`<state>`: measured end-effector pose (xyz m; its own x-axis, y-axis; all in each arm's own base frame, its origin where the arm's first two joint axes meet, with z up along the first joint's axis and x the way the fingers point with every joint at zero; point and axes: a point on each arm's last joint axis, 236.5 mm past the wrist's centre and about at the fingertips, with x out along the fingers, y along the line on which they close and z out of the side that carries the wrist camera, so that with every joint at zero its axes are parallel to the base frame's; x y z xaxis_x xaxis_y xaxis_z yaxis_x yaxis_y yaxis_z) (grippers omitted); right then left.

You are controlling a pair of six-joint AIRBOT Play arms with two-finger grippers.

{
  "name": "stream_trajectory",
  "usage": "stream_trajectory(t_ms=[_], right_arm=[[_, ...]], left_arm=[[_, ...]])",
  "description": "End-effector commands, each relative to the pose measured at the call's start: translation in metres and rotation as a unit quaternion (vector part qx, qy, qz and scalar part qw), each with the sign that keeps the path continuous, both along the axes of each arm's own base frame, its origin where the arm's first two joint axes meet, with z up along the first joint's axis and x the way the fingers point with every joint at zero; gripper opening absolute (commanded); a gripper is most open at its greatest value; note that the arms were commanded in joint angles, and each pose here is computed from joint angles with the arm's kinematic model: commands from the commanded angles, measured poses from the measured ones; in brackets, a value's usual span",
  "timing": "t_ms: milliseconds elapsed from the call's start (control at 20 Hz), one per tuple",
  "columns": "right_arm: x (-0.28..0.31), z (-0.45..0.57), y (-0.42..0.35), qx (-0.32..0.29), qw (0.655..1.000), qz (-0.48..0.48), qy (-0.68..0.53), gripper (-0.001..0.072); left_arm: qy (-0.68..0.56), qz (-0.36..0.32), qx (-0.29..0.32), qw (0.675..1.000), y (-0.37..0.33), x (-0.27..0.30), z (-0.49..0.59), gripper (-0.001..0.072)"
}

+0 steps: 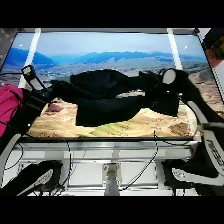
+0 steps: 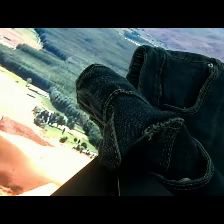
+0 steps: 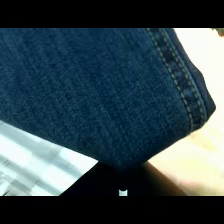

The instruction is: Fold the clothes and pants, and hang the long-sleeved shirts on hangers.

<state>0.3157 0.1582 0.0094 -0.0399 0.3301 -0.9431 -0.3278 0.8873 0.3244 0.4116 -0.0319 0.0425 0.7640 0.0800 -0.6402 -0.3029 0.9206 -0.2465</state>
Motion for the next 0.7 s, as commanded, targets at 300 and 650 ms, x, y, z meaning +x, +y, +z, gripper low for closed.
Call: stream_trajectory(t_ms=[300,650], right_arm=[[0.124,0.141,0.001,0.023,0.955,-0.069,-0.288,0.0008],[0.221,0.163,0.154,0.148,0.854,-0.038,-0.498,0.0072]], left_arm=[[-0.006,-0.020,0.019,1.000,-0.002,0.002,0.003,0.0020],[-0.006,-0.040,0.016,0.999,-0.019,0.001,0.003,0.0020]])
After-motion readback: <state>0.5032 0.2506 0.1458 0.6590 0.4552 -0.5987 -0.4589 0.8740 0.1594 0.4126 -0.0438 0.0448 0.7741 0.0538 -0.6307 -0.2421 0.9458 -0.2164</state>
